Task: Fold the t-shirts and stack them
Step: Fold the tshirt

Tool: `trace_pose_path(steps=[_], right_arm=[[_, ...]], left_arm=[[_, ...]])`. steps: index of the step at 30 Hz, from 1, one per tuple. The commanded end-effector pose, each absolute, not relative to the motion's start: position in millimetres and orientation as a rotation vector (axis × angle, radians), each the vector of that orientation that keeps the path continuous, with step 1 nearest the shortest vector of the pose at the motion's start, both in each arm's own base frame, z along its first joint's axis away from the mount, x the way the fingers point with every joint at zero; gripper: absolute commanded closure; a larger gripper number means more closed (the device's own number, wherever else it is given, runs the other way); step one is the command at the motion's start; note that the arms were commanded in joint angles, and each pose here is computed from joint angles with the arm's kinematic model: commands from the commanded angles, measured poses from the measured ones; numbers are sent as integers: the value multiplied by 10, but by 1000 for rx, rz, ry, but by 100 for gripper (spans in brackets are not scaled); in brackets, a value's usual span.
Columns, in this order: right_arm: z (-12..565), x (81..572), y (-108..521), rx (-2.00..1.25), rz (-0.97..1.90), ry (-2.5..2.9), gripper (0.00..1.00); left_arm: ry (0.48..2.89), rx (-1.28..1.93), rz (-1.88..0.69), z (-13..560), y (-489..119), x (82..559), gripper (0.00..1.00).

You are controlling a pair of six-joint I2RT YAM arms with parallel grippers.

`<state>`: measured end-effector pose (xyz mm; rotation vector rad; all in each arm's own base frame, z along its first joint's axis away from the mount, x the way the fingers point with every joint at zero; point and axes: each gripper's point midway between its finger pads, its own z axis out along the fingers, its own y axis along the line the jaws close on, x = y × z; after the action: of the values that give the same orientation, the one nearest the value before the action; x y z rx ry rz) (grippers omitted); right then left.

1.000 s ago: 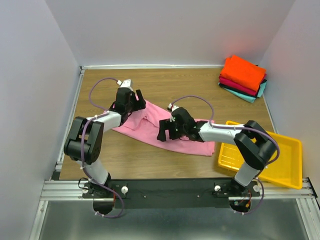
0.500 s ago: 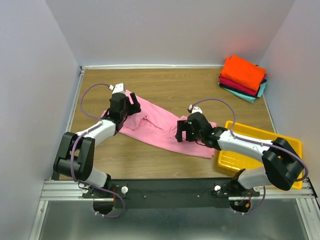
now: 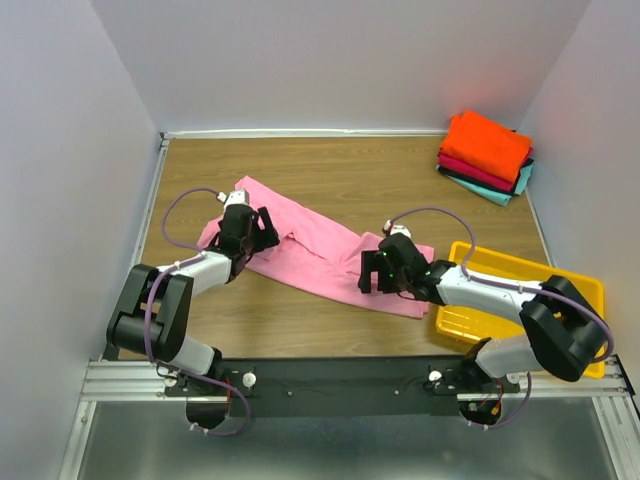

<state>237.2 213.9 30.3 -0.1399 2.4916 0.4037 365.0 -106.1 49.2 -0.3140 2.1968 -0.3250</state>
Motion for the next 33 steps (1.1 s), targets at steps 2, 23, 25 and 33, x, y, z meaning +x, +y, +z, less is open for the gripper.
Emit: trace_pose_path(steps=[2,23,25,33], right_arm=[[183,2199,2155,-106,468,2555,1],[63,1672,2363,-125,684,2605,2],[87,1622,2381,-131,695,2597,2],[94,1497,2393,-128,698,2581,3]], left_arm=[[2165,-325,-321,559,-1082,3771,12],[2193,-197,-360,492,-1665,3517,13],[2198,-185,-365,473,-1765,3483,13],[2240,-184,-358,275,-1830,3416,13]])
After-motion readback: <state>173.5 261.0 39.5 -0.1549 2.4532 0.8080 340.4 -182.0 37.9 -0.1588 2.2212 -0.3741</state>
